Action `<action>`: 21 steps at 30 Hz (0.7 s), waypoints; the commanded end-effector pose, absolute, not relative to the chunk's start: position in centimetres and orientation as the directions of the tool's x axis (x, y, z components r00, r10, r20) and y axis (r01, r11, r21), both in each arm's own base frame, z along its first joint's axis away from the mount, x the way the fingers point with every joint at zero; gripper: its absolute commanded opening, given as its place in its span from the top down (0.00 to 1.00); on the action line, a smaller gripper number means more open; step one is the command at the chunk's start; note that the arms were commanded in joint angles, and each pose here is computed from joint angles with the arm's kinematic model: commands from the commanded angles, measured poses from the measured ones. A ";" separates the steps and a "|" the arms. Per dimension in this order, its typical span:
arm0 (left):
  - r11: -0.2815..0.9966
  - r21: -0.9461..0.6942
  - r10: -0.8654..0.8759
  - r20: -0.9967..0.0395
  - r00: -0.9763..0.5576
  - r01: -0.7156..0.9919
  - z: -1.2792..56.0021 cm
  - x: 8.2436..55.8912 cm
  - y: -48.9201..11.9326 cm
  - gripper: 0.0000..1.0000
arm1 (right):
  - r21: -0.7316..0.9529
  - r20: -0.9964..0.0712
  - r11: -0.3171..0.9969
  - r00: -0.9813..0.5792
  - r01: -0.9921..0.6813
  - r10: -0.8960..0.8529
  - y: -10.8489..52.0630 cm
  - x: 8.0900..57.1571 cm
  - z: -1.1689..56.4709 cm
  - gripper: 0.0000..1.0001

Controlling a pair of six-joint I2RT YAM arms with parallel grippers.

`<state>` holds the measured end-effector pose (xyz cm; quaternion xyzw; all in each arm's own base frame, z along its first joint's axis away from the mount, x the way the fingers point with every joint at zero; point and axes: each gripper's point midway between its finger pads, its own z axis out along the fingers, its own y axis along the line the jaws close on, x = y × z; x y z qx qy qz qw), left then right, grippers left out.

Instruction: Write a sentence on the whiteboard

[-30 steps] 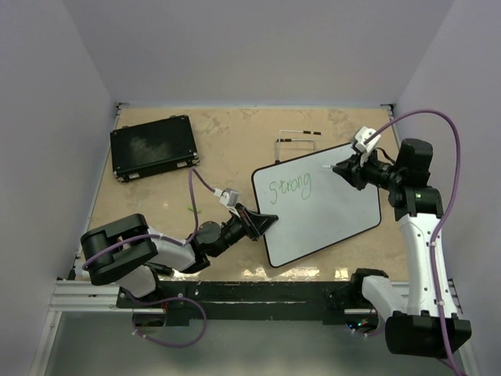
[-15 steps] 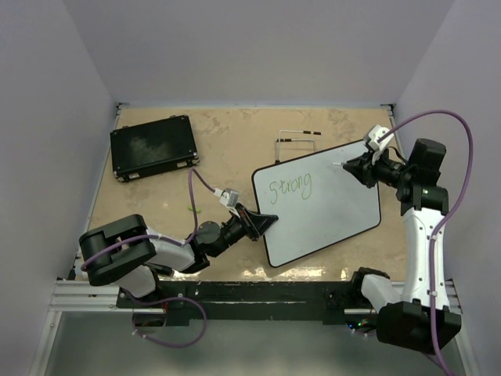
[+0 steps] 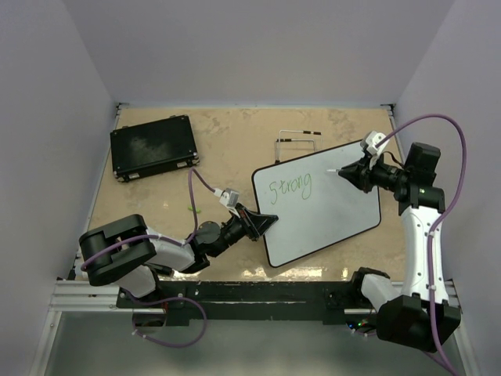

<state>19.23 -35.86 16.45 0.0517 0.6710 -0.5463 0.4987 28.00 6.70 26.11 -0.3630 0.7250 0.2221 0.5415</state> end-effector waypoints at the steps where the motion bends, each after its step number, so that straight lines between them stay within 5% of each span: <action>1: 0.430 -0.602 -0.420 -0.793 -0.442 0.673 16.1 18.9 -35.6 1.00 | -0.080 -0.958 0.624 -0.112 -0.778 -0.262 7.1 28.0 26.8 1.00; 21: 0.428 -0.595 -0.415 -0.798 -0.436 0.680 16.3 18.9 -35.9 1.00 | -0.036 -0.959 0.694 -0.169 -0.719 -0.226 6.3 30.2 25.4 1.00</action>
